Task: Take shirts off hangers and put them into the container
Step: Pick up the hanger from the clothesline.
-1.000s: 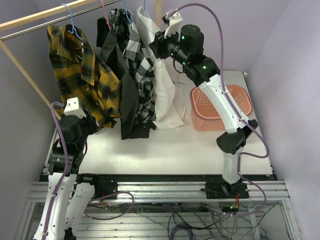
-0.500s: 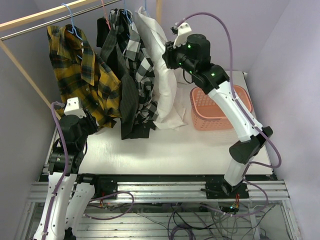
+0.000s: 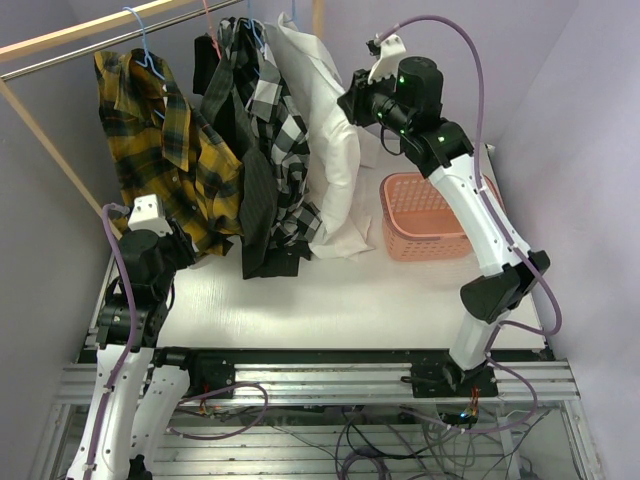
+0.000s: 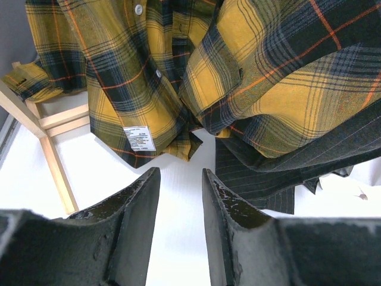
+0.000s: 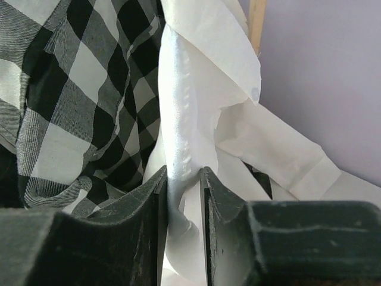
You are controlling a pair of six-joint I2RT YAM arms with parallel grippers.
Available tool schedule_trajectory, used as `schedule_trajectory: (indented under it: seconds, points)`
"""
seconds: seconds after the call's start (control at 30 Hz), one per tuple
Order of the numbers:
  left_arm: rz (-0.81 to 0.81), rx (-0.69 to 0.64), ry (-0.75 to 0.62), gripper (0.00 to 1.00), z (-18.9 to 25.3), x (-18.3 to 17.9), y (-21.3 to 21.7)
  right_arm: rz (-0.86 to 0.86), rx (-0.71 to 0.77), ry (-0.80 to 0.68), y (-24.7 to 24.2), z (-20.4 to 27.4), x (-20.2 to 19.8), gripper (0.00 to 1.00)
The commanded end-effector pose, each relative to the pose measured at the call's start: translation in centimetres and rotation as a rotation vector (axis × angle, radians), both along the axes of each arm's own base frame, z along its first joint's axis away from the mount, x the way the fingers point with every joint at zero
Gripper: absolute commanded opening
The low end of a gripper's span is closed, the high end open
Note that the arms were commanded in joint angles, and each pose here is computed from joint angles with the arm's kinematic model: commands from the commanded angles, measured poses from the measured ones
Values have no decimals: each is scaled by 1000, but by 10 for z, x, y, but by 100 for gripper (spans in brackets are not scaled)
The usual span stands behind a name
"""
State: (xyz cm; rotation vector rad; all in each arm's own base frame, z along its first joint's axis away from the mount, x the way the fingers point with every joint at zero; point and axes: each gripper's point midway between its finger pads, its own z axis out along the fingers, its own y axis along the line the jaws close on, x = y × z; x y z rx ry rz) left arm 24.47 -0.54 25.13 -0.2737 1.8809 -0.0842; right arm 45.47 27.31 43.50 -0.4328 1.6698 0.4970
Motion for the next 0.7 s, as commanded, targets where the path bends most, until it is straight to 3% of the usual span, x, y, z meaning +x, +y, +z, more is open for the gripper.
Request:
schedule_trajectory:
  seconds: [0.0, 0.1, 0.13, 0.43, 0.67]
  points:
    - [-5, -13, -26, 45, 10, 0, -2, 87, 52, -3, 15, 6, 1, 25]
    - [-8, -11, -25, 45, 9, 0, -2, 93, 59, -10, 17, 6, 2, 2]
    - [-8, -12, -25, 45, 10, 0, -2, 92, 60, -13, 17, 6, 2, 0]
    - [-31, -22, -55, 45, 18, -1, -6, 37, 137, -157, -4, 46, 6, 0]
    - [-140, 6, -130, 53, 46, -6, -20, 22, 238, -339, -14, 103, -8, 0]
